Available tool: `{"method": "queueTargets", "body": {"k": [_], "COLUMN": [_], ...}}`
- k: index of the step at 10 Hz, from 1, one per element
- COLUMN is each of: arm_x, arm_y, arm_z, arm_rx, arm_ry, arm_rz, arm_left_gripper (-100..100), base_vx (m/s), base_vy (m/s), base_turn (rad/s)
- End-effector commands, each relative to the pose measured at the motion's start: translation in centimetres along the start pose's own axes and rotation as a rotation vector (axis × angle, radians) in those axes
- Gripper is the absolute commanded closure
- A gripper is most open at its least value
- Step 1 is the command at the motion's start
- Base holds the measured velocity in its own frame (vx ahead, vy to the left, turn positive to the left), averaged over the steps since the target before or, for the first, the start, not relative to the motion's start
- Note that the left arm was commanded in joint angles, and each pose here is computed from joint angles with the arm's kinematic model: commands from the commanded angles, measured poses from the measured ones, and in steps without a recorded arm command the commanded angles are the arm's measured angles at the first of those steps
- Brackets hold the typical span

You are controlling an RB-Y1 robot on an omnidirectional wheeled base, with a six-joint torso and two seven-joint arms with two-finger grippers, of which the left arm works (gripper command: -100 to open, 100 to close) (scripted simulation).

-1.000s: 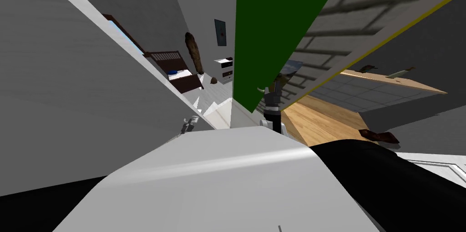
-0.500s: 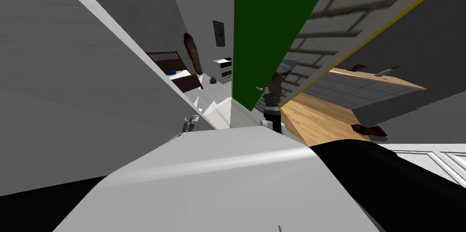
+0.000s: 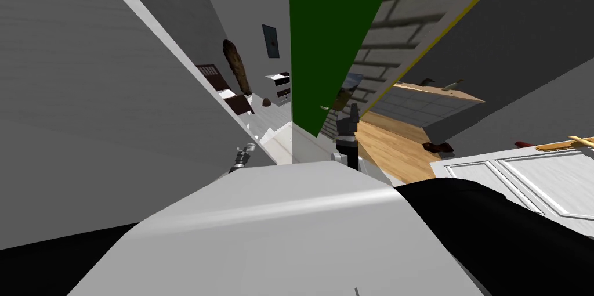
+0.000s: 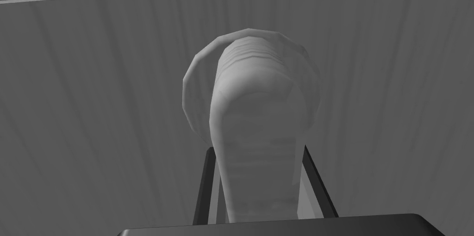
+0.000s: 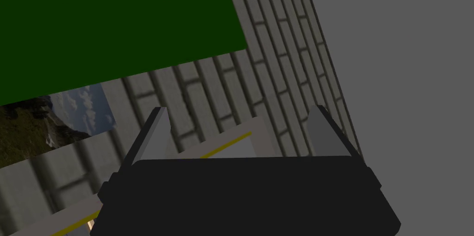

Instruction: Pull the door open

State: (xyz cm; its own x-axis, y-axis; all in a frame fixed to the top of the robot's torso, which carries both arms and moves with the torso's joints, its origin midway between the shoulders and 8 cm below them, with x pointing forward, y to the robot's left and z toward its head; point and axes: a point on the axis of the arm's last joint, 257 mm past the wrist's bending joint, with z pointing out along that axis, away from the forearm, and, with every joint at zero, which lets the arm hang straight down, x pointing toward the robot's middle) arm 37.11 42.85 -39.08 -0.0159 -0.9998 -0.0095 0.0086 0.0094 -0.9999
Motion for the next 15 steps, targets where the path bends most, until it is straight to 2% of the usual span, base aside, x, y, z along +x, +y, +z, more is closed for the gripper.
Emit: {"method": "queueTargets", "body": {"k": [1,2,3,4,5,8,9,10,11,13,15], "arm_x": [0.8,0.9,0.9,1.2,1.3,1.8,1.7,1.4,1.2,0.5,0.4], "arm_y": [0.4,0.4,0.4,0.3,0.3,0.1,0.0,0.2,0.2,0.2,0.2], "arm_z": [0.80,1.36,1.36,2.13,2.35,3.86,3.67,2.69,2.43,0.91,0.59], "arm_rx": [-0.006,-0.007,-0.007,-0.007,-0.008,-0.009,-0.006,-0.010,-0.009,-0.008,-0.008], "arm_ry": [-0.003,-0.008,-0.008,-0.014,-0.016,-0.026,-0.023,-0.014,-0.012,0.001,0.004], "arm_rz": [-0.004,-0.005,-0.005,-0.006,-0.006,-0.009,-0.010,-0.010,-0.010,-0.009,-0.009], "arm_left_gripper": [100,100,100,100,100,100,100,100,100,100,100], "base_vx": [-0.240,-0.225,-0.150,-0.139,-0.144,-0.191,-0.081,-0.155,-0.209,-0.228,-0.152], "base_vy": [0.058,0.088,0.076,0.057,0.083,0.100,0.038,0.018,0.049,0.045,0.049], "base_turn": [-0.137,-0.137,-0.079,-0.128,-0.106,-0.136,-0.052,-0.195,-0.178,-0.217,-0.070]}}
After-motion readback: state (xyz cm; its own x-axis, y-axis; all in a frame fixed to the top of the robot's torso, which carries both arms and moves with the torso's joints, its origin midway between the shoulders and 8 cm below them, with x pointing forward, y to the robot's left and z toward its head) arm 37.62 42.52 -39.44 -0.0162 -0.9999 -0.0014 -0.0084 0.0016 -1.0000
